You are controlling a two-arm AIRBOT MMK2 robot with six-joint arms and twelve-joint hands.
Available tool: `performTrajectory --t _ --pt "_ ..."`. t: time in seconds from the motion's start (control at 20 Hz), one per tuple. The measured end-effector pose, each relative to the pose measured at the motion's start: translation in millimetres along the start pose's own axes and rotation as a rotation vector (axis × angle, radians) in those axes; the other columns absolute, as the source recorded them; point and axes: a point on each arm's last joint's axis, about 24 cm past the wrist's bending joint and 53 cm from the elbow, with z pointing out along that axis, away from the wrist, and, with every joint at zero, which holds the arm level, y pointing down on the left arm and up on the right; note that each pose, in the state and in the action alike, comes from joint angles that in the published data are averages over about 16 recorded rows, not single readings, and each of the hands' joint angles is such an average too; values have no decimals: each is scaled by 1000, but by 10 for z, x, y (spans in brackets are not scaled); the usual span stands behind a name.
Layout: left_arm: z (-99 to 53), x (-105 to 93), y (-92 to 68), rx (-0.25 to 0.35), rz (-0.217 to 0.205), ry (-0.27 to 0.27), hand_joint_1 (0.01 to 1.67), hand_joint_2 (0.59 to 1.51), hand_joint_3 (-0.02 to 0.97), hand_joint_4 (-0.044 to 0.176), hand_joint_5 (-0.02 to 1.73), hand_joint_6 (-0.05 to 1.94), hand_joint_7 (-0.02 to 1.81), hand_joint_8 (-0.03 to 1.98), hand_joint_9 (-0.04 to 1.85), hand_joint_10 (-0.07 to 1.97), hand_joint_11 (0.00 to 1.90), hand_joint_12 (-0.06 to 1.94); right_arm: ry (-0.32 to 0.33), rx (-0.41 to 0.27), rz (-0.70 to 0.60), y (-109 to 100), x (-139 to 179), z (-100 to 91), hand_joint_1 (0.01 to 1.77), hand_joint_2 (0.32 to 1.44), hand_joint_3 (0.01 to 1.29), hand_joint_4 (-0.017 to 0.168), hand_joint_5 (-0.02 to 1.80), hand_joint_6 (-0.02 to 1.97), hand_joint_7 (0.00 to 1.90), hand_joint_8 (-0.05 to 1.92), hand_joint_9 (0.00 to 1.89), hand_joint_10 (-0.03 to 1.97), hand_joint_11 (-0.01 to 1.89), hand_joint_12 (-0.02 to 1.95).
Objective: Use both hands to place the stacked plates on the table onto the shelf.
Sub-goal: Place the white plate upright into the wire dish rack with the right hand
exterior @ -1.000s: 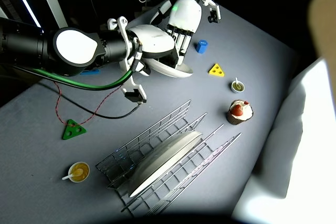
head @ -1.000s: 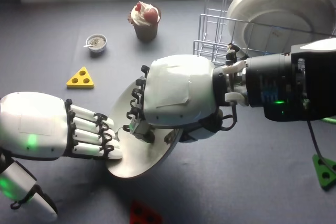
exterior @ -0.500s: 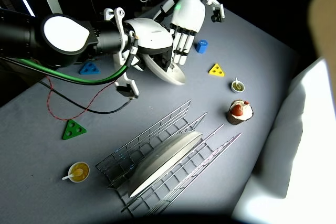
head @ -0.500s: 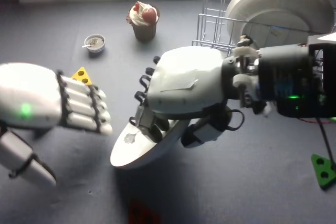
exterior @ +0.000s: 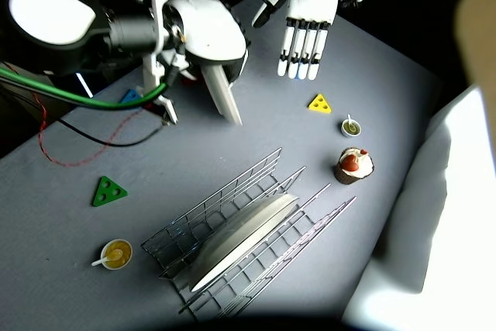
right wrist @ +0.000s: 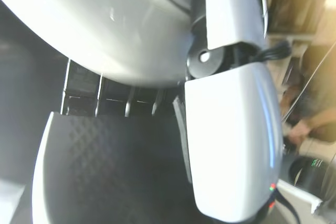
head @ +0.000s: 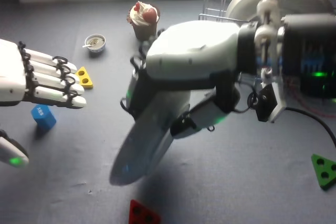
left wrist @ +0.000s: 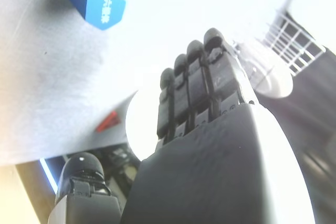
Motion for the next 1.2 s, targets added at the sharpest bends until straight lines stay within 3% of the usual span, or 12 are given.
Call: performTrajectory --t 0.35,0.75,1.2 --pt "-264 -192 12 6 -56 -58 25 1026 3 -1 196 4 222 -2 208 11 185 10 -50 -34 118 219 -301 -135 1436 924 12 -5 1016 851 1177 394 1208 609 1183 775" --pt "-492 -340 29 9 -130 -101 24 1026 3 -1 206 3 242 4 231 11 198 11 -87 -45 186 263 -529 -298 1452 923 12 -7 984 861 1193 318 1247 465 1065 1235" --pt "-557 -359 -55 43 -160 -101 24 1028 2 -1 212 4 238 8 227 12 201 12 -178 -17 248 38 -882 -514 1454 923 12 -6 958 907 1216 315 1241 505 1082 1007"
